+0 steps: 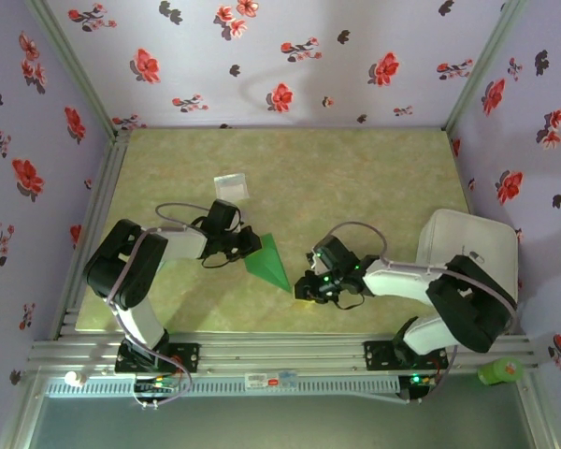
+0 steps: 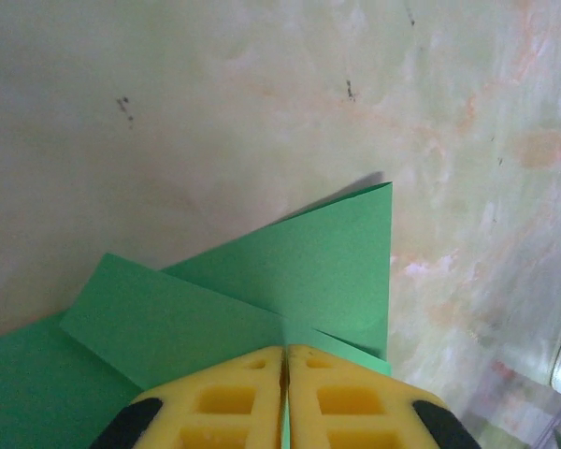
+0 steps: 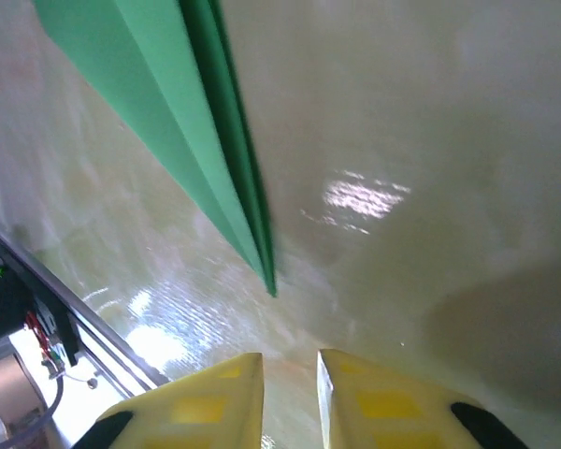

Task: Fold a paper plane with a square sheet of paper (pick it up from the middle)
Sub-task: Fourth fold the wing at the center of the table, then turn over the paper at the center of the table.

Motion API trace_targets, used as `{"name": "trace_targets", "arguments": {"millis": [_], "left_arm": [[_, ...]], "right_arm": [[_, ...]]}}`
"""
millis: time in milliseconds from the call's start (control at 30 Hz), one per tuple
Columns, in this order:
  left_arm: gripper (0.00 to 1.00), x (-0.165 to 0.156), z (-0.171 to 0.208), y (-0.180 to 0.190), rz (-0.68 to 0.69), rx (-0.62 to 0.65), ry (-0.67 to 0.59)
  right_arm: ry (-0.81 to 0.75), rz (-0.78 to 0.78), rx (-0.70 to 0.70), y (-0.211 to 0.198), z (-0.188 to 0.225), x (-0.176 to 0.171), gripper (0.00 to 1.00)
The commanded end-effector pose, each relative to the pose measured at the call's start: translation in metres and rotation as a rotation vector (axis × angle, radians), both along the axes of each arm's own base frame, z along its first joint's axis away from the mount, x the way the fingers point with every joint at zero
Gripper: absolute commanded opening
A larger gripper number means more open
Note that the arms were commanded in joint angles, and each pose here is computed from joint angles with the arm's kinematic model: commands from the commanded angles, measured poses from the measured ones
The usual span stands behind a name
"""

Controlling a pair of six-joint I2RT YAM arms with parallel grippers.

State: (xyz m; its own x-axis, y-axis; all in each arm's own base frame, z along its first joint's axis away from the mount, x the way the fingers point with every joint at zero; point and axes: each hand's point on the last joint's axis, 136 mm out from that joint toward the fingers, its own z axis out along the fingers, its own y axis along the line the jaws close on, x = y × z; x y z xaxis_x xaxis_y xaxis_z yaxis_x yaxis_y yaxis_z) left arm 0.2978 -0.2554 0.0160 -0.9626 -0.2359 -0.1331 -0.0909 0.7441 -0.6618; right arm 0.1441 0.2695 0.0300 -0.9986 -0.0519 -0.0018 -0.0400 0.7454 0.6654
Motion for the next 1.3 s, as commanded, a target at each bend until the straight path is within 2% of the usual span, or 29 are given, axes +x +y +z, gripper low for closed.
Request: {"name": "trace_targets", "arguments": {"millis": [0,67,167,433,833,1267], "left_arm": [[0.11,-0.010,-0.033,0.025,0.076,0.095,0.098],[0.11,-0.009,-0.030,0.024,0.077,0.090,0.095],[0.11,-0.008,-0.028,0.023,0.080,0.082,0.098],[0.11,-0.010,-0.031,0.022,0.081,0.073,0.111],[0.11,-0.010,-0.031,0.022,0.081,0.074,0.110],[0.11,-0.009,-0.029,0.021,0.079,0.069,0.110]], "right_arm": [[-0.030,-0.143,0.023,0.004,0.017,0.023,0.30],[-0.021,-0.200,0.017,0.003,0.018,0.028,0.36],[0.001,-0.228,0.017,0.004,0.016,0.030,0.37],[0.061,-0.231,0.069,0.015,0.008,0.028,0.35],[0.094,-0.251,0.050,0.015,-0.009,0.027,0.33],[0.087,-0.237,0.118,0.029,-0.005,0.033,0.32]]}}
